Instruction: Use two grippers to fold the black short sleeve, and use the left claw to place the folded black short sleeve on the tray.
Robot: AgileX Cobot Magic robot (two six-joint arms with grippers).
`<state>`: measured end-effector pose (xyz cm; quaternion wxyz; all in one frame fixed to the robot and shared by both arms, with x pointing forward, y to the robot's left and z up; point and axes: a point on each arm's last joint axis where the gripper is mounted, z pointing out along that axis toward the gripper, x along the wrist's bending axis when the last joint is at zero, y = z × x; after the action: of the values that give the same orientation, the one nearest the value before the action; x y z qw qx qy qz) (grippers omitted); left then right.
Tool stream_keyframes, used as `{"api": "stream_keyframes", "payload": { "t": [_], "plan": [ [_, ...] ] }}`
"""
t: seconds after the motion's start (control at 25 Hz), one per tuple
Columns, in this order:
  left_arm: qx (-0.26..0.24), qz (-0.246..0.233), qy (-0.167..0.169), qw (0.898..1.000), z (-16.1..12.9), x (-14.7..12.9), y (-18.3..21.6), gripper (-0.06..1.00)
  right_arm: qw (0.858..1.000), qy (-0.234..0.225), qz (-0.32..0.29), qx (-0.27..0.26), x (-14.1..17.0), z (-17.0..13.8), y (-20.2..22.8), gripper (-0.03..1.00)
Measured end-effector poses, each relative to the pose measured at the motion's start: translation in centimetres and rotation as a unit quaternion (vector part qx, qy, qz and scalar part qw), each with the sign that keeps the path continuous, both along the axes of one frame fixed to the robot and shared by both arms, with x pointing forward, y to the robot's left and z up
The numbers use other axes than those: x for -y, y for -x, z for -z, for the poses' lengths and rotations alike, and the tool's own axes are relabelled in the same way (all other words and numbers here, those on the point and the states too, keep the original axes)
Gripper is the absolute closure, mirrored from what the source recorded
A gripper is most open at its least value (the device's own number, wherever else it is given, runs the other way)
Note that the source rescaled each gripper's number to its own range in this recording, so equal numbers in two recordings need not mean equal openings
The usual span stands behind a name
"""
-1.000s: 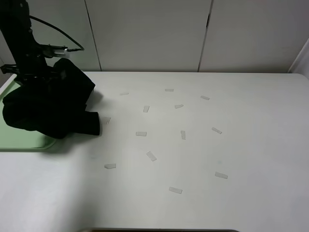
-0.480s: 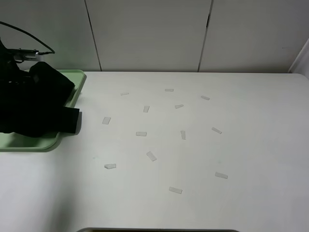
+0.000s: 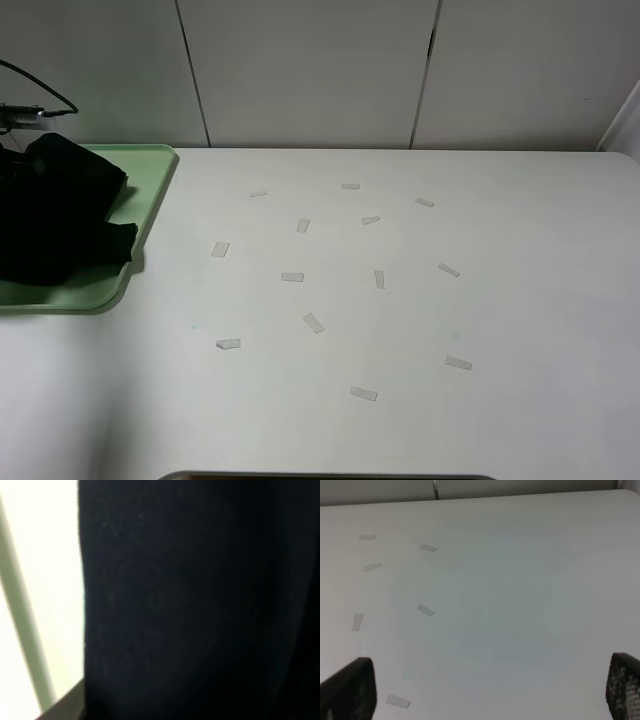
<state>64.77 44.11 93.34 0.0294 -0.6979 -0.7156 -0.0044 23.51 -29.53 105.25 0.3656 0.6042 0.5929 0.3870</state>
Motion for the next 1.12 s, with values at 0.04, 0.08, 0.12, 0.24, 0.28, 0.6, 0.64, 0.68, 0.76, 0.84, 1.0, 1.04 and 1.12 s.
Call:
{"api": "stream_keyframes", "payload": {
  "t": [0.04, 0.08, 0.12, 0.24, 0.28, 0.6, 0.64, 0.68, 0.76, 0.84, 1.0, 1.04, 1.12],
  "plan": [
    [0.000, 0.002, 0.000, 1.000, 0.0, -0.1, 0.0, 0.45, 1.000, 0.000, 0.000, 0.000, 0.0, 0.0, 0.0, -0.03],
    [0.001, 0.002, 0.000, 1.000, 0.0, -0.2, 0.1, 0.44, 1.000, 0.000, 0.000, 0.000, 0.0, 0.0, 0.0, -0.03],
    [0.001, 0.004, 0.000, 1.000, 0.0, -0.3, 0.1, 0.44, 1.000, 0.000, 0.000, 0.000, 0.0, 0.0, 0.0, -0.03],
    [0.001, 0.005, 0.000, 1.000, 0.0, -0.3, 0.1, 0.41, 1.000, 0.000, 0.000, 0.000, 0.0, 0.0, 0.0, -0.03],
    [0.001, 0.006, -0.001, 1.000, 0.0, -0.3, 0.1, 0.36, 1.000, 0.000, 0.000, 0.000, 0.0, 0.0, 0.0, -0.03],
    [-0.004, 0.004, -0.001, 1.000, -0.6, -0.3, 0.0, -0.04, 1.000, 0.000, 0.000, 0.000, 0.0, 0.0, 0.0, -0.03],
    [-0.007, 0.001, -0.001, 1.000, -1.3, -0.4, 0.0, -0.04, 1.000, 0.000, 0.000, 0.000, 0.0, 0.0, 0.0, -0.03],
    [-0.009, -0.005, -0.001, 1.000, -2.2, -0.4, 0.0, -0.05, 1.000, 0.000, 0.000, 0.000, 0.0, 0.0, 0.0, -0.03],
    [0.010, -0.016, -0.006, 1.000, -4.3, -0.4, -0.2, -0.05, 1.000, 0.000, 0.000, 0.000, 0.0, 0.0, 0.0, -0.03],
    [0.045, -0.023, -0.013, 0.999, -6.6, -0.1, -0.5, -0.05, 1.000, 0.000, 0.000, 0.000, 0.0, 0.0, 0.0, -0.03],
    [0.076, -0.014, -0.010, 0.997, -9.1, 2.0, -0.6, -0.05, 1.000, 0.000, 0.000, 0.000, 0.0, 0.0, 0.0, -0.03],
    [0.080, -0.011, -0.008, 0.997, -9.3, 2.6, -0.7, -0.05, 1.000, 0.000, 0.000, 0.000, 0.0, 0.0, 0.0, -0.03],
    [0.086, -0.001, -0.001, 0.996, -9.7, 3.8, -0.9, -0.05, 1.000, 0.000, 0.000, 0.000, 0.0, 0.0, 0.0, -0.03]
  ]
}}
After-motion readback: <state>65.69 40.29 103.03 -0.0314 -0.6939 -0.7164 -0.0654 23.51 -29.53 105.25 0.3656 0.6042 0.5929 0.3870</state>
